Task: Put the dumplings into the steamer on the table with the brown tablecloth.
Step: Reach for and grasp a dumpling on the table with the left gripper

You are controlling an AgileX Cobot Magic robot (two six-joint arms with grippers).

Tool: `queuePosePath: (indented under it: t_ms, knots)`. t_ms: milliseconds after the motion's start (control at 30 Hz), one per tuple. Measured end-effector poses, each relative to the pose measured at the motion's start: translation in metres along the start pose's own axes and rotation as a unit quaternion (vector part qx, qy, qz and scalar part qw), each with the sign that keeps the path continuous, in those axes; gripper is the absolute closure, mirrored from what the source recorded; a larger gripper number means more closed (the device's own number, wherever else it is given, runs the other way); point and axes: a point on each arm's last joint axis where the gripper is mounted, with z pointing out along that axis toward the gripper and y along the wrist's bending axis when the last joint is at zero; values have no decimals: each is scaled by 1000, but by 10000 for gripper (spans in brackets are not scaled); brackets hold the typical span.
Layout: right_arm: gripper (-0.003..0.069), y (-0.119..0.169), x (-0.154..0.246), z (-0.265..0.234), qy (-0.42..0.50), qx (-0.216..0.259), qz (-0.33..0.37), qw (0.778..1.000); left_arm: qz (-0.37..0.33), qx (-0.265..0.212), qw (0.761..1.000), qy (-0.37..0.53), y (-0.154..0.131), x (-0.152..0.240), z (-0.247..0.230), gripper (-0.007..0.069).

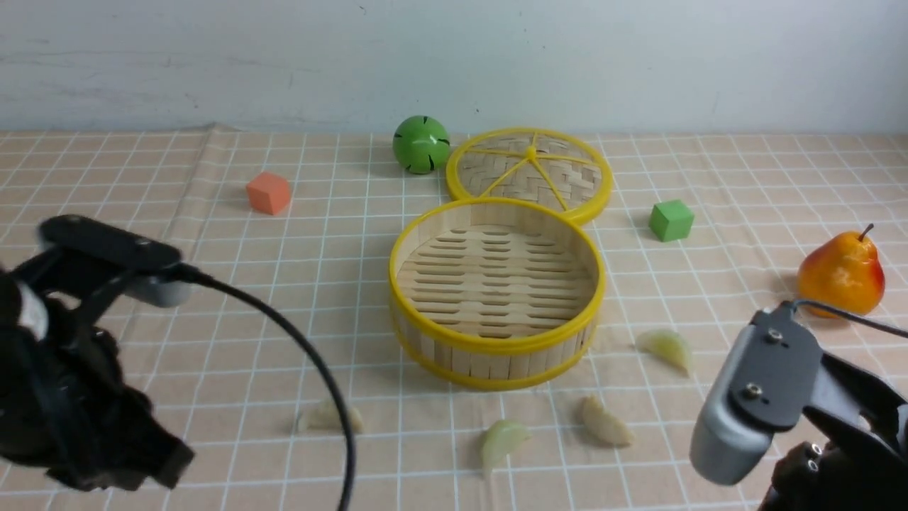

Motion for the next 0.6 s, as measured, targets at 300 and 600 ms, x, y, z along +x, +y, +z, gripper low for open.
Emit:
queuePosePath:
  t_ms: [300,600]
  knots:
    - [661,2,8,-15,-13,30,-27,999,175,11,984,-23,-20,-86,29,143]
    - [655,7,19,-26,-3,34,-8,999,260,13,965,-12,-26,-121,104,144]
